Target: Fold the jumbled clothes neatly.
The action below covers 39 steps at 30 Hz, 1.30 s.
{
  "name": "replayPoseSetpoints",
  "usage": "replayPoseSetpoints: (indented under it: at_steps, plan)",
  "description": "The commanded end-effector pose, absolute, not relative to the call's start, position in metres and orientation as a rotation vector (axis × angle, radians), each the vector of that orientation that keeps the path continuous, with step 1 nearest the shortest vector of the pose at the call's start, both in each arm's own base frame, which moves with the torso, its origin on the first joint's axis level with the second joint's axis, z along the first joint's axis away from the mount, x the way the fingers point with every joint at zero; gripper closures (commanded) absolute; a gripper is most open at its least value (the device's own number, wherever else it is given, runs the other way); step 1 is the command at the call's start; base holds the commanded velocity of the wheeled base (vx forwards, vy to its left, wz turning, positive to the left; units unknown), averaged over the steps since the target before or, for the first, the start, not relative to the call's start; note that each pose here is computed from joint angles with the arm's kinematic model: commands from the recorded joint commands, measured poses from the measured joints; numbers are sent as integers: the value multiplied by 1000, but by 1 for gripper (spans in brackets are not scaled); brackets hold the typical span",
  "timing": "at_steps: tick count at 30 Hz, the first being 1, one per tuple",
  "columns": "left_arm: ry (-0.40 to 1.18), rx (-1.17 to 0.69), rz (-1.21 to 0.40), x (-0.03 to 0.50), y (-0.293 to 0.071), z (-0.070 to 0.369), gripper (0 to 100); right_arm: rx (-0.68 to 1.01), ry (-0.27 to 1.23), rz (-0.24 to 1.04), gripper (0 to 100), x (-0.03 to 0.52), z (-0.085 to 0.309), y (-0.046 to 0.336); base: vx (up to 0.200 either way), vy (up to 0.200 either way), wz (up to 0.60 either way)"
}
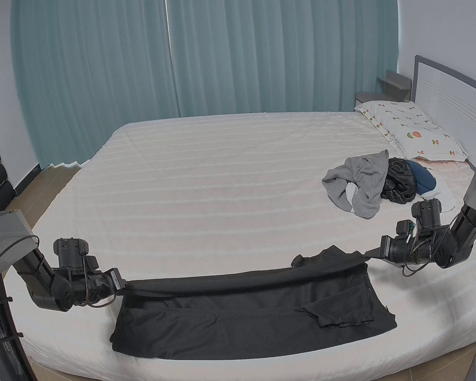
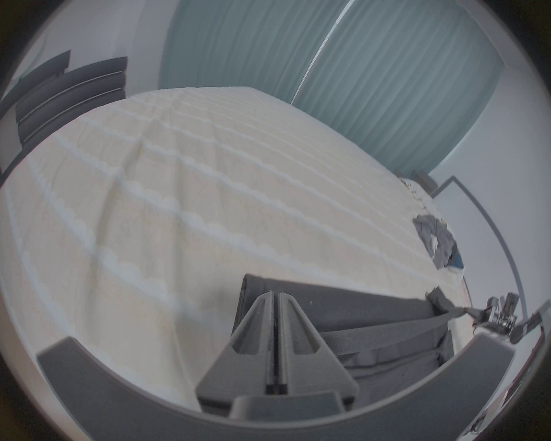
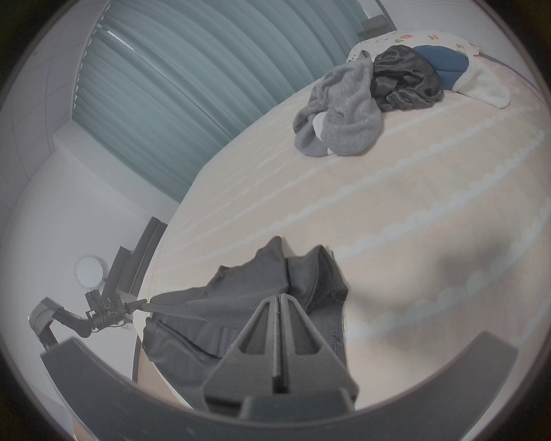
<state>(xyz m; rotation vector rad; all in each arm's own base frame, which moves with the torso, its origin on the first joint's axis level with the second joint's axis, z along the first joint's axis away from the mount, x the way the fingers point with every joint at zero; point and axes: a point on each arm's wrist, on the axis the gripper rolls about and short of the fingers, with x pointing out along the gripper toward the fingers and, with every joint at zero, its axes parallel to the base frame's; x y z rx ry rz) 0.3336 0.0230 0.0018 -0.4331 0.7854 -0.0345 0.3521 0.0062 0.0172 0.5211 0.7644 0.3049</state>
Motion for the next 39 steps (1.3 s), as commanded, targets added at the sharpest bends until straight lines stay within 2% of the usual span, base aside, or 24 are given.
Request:
replayPoseSetpoints:
  at_steps: [1,21,22,24,25,39]
  plan:
    - [830,-414,-39,323,21,-6,100,508,814,301,100,345,3,6,0,0,0]
    - [897,-403,-57,315,11,-19,100,462,910,318,100,335,-26,11,0,0,0]
    - [900,-403,-58,315,10,-20,0,461,911,319,100,335,-27,11,0,0,0]
    - [904,-402,-60,314,9,-21,0,460,914,319,100,336,-29,11,0,0,0]
    - [904,-402,-60,314,9,-21,0,461,914,320,0,336,-29,11,0,0,0]
    - [850,-447,-43,313,20,-4,0,505,789,335,0,344,11,7,0,0,0]
